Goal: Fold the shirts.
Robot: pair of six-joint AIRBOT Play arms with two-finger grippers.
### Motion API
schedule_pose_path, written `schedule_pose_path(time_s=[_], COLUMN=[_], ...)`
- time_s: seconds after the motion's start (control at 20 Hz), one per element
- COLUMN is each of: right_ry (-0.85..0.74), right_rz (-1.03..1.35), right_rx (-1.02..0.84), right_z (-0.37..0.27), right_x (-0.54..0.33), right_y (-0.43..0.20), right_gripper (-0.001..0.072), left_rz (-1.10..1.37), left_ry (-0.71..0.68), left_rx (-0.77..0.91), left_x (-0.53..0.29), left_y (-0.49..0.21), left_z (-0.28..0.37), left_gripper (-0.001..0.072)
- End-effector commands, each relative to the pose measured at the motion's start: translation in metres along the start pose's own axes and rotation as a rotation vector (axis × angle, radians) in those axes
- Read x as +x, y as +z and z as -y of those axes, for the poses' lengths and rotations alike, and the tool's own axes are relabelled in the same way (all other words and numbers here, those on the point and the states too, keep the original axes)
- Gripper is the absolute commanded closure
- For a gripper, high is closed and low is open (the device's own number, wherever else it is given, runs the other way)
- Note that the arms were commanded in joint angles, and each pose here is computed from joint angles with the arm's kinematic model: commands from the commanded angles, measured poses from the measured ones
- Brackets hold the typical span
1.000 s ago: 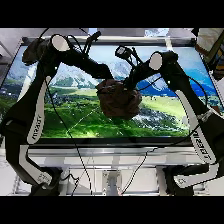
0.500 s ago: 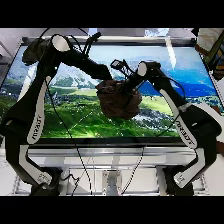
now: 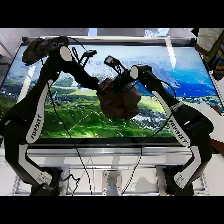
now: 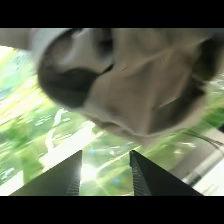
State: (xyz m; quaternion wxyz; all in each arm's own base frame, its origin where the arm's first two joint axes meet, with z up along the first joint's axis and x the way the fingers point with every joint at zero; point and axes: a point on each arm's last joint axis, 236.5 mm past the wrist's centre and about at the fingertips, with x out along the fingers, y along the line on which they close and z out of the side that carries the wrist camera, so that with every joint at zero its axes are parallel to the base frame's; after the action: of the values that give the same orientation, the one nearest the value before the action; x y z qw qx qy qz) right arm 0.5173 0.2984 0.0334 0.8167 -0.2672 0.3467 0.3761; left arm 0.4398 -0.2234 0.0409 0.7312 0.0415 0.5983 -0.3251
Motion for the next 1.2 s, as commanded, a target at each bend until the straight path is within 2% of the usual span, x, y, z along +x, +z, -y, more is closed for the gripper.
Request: schedule_pose_path(time_s=[0.0,0.2,0.35,0.5,0.6,0.7,0.8,1.0,1.15], right_ry=[-0.066,-0.114,-0.187,-0.263,-0.397,-0.549,-0.637,-0.625,-0.557], right_rz=[0.143,0.416,0.62,0.765,0.783,0.713,0.556,0.164,0.071], right_rx=[0.01,-0.046,-0.082,-0.075,-0.055,0.048,0.251,0.589,0.733], right_z=[0.016,0.001,-0.01,-0.008,0.024,0.079,0.139,0.195,0.201], right_x=[-0.044,-0.148,-0.241,-0.321,-0.357,-0.37,-0.353,-0.296,-0.265], right_y=[0.06,0.157,0.203,0.221,0.213,0.182,0.118,-0.041,-0.103], right_gripper=[0.0689,0.0689,0.069,0.0691,0.0691,0.0691,0.0691,0.069,0.0689], left_rz=[-0.013,-0.032,-0.054,-0.072,-0.108,-0.136,-0.108,-0.023,-0.095], left_ry=[0.058,0.155,0.17,0.113,0.076,0.064,-0.019,-0.35,-0.411], left_rx=[-0.044,-0.097,-0.178,-0.216,-0.221,-0.212,-0.222,-0.214,-0.173], left_x=[0.003,-0.006,-0.017,-0.022,-0.023,-0.024,-0.023,-0.029,-0.004], left_y=[-0.008,-0.019,-0.033,-0.042,-0.051,-0.057,-0.048,-0.018,-0.027], left_z=[-0.032,-0.074,-0.097,-0.096,-0.09,-0.087,-0.068,0.012,0.055], left_gripper=[0.0351,0.0351,0.0351,0.0351,0.0351,0.0351,0.0351,0.035,0.0349])
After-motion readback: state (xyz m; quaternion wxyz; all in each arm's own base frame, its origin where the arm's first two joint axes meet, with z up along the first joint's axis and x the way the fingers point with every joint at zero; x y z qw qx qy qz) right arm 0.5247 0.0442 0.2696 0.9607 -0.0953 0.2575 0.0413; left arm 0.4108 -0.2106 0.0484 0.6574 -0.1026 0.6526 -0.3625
